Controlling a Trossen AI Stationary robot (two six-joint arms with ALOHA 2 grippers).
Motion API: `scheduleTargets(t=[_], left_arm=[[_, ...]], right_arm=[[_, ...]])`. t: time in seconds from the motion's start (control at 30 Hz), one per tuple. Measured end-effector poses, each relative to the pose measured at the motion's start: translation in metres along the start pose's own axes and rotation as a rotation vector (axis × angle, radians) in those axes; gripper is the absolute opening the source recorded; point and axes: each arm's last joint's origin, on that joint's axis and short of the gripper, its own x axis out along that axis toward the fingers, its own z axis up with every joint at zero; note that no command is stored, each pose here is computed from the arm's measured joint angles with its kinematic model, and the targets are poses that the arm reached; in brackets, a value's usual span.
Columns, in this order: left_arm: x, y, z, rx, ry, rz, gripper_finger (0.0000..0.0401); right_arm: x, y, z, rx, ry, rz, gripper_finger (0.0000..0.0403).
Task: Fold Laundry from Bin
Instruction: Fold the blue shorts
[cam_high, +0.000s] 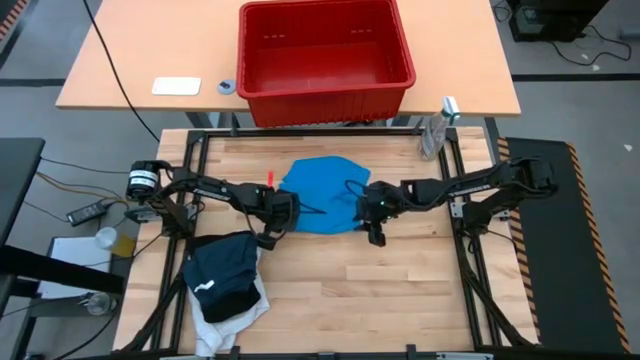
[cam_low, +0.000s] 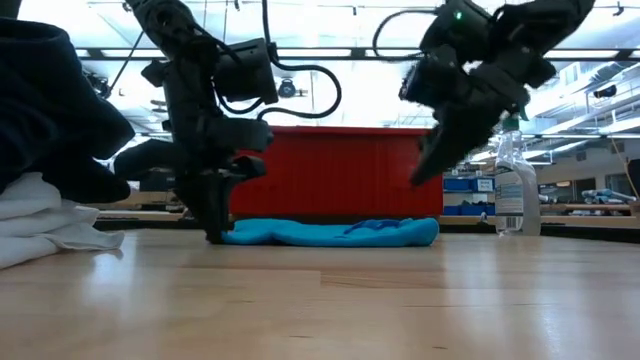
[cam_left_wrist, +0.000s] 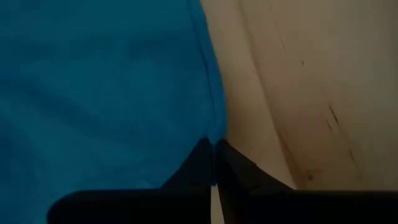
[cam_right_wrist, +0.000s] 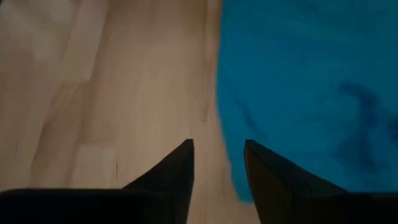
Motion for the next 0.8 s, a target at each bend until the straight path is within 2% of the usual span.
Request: scheduleTargets(t=[0.17, 0.33, 0.43, 0.6, 0.8], left_arm=[[-0.002, 0.000, 0.000, -0.035, 0.005, -0.003, 0.0007], [-0.002, 0.000, 0.001, -0.047, 0.000, -0.002, 0.0007], [-0.002, 0.001, 0.001, -0.074, -0.005, -0.002, 0.0008], [-0.002, 0.000, 0.000, -0.098, 0.006, -0.007, 0.0008], [-0.002, 0.000, -0.001, -0.112, 0.019, -0.011, 0.0008]], right_arm=[[0.009, 0.000, -0.005, -0.054, 0.034, 0.028, 0.0209], [0.020, 0.002, -0.009, -0.201, 0.060, -0.079, 0.0265], [0.033, -0.001, -0.017, -0.235, 0.115, -0.091, 0.0284], [0.050, -0.006, -0.026, -0.209, 0.168, -0.124, 0.0270], [0.051, -0.008, -0.026, -0.149, 0.161, -0.117, 0.0199]])
